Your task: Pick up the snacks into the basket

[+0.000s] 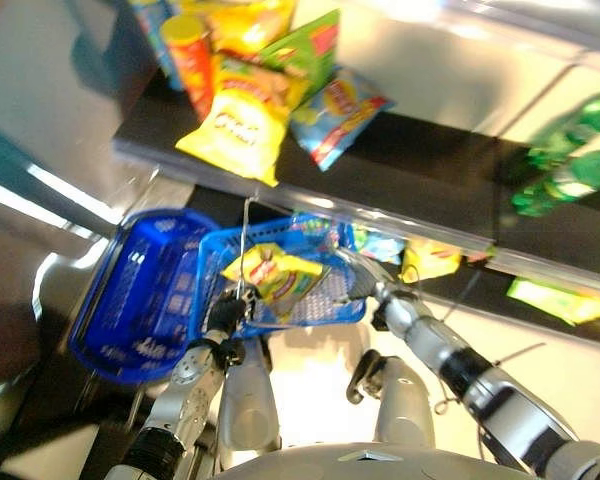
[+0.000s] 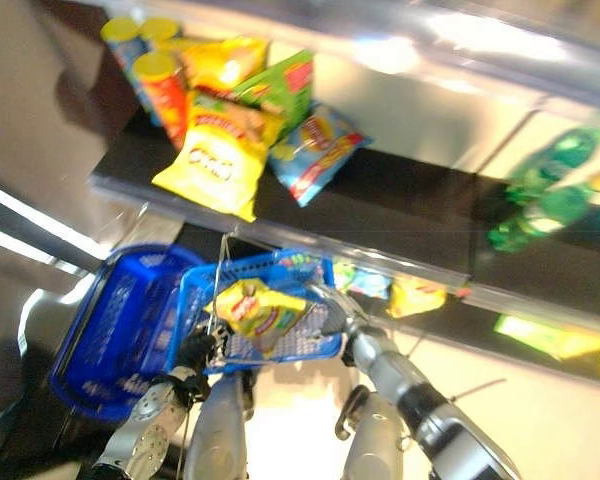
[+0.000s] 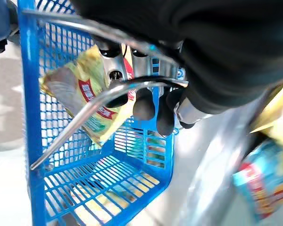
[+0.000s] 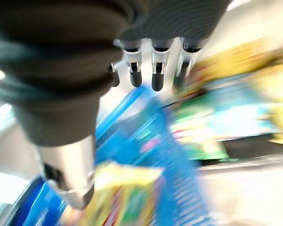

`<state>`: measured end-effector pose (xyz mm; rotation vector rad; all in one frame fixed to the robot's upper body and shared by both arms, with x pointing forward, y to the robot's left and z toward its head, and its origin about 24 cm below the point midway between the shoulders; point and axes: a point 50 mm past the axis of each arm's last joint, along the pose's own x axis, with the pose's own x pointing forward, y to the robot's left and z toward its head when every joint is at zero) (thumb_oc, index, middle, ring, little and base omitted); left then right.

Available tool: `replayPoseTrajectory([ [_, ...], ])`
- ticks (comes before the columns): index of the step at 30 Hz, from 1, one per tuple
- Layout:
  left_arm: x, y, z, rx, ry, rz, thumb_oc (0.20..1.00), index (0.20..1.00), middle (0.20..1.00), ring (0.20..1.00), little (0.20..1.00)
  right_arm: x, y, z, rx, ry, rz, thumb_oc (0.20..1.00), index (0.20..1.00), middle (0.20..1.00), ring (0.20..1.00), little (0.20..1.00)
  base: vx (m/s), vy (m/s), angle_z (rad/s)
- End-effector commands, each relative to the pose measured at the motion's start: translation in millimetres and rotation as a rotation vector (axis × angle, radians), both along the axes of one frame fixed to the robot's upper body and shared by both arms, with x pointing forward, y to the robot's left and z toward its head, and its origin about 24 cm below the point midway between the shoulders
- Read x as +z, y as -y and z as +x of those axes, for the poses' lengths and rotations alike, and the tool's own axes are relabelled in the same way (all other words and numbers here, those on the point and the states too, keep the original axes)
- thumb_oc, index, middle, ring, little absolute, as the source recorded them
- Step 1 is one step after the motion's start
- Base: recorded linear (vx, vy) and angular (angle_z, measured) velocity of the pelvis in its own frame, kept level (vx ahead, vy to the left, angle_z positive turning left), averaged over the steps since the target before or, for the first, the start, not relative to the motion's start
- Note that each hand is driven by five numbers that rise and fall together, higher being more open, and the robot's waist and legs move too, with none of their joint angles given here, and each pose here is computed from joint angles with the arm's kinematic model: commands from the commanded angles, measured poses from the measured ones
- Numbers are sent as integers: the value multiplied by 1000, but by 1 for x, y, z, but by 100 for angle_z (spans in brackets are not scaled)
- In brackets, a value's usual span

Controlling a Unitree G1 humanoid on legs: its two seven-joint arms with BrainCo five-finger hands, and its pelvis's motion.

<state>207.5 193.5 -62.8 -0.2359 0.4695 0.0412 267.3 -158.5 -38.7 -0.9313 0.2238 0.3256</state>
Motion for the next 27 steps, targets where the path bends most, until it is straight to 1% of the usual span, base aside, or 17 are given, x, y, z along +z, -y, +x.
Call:
replayPoseTrajectory([
  [1,29,0,17,23,212,15,200,200,200,200,200,14,0,9,-33,60,106,1000,1000,1000,1000,1000,56,18,-42],
  [2,24,-2,15,35,188,29,200,200,200,200,200,10,5,5,-54,49,113,1000,1000,1000,1000,1000,78,35,-40],
  [3,10,-7,10,60,125,64,200,200,200,200,200,3,13,-3,-95,22,129,1000,1000,1000,1000,1000,105,40,-28],
  [6,-6,-11,5,99,48,95,200,200,200,200,200,-6,23,-13,-164,-6,156,1000,1000,1000,1000,1000,88,26,-24],
  [8,-9,-13,4,114,34,100,200,200,200,200,200,-7,26,-17,-178,-8,161,1000,1000,1000,1000,1000,74,15,-29],
  [9,-17,-16,-1,134,-3,115,200,200,200,200,200,-12,36,-24,-227,-19,166,1000,1000,1000,1000,1000,61,13,-16],
  [10,-17,-16,-1,134,-4,115,200,200,200,200,200,-12,36,-24,-227,-19,165,1000,1000,1000,1000,1000,111,36,-18],
  [13,-30,-19,-12,168,-75,141,200,200,200,200,200,-12,51,-35,-294,-6,186,1000,1000,1000,1000,1000,75,33,-18],
  [17,-39,-20,-24,206,-124,148,200,200,200,200,200,-7,61,-38,-340,23,193,1000,1000,1000,1000,1000,61,26,-50],
  [21,-32,-25,-20,225,-79,135,200,200,200,200,200,5,68,-29,-365,85,201,1000,1000,1000,1000,1000,-39,-114,-75],
  [27,-25,-31,-16,237,-44,125,200,200,200,200,200,10,70,-23,-396,108,214,1000,1000,1000,1000,1000,-59,-306,13],
])
